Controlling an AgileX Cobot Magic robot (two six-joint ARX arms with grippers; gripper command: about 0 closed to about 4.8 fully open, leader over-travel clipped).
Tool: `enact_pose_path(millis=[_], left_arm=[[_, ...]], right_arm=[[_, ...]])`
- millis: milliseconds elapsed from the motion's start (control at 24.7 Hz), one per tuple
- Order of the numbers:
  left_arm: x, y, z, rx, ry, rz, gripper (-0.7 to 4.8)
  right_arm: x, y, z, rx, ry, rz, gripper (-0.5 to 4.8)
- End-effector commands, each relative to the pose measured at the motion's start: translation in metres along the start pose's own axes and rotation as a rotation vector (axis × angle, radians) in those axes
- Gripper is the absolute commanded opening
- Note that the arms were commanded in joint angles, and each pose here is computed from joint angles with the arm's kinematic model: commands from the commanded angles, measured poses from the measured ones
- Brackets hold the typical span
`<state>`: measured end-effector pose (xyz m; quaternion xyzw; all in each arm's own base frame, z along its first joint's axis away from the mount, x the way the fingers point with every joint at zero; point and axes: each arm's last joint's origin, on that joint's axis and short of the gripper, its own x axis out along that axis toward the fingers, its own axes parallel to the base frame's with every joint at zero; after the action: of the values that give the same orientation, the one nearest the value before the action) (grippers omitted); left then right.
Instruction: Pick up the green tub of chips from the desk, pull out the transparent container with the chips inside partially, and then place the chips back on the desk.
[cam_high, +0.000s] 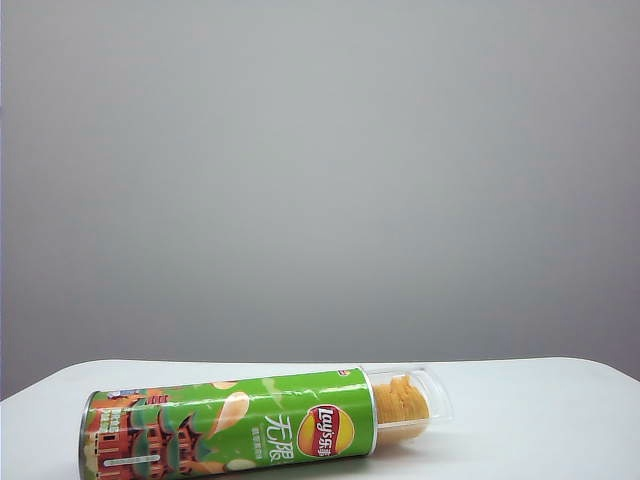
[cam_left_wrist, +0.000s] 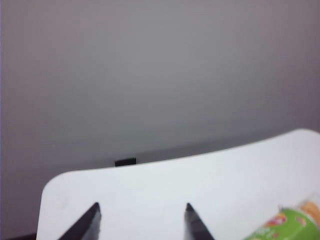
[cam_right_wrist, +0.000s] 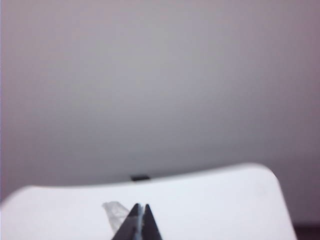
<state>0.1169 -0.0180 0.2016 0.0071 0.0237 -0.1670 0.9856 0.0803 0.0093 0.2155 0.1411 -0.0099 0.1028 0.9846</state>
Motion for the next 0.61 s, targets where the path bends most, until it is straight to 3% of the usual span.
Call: enact_pose_path(millis=[41,324,608], left_arm=[[0.001,0.002,-0.011,-0.006,0.027,0.062,1.77],[0.001,0.002,-0.049,-0.079,0.106,0.093,1.68],[0.000,0.002,-0.052,-0.022,0.141,0.081,0.01]], right_arm=[[0.005,-0.008,-0.017,0.006,0.020,-0.101,-0.05],[0.013,-0.023,-0.055,-0.053,0.081,-0.203,-0.05],[0.012,-0.026,-0.059,-0.081,0.113,-0.259,-0.05]])
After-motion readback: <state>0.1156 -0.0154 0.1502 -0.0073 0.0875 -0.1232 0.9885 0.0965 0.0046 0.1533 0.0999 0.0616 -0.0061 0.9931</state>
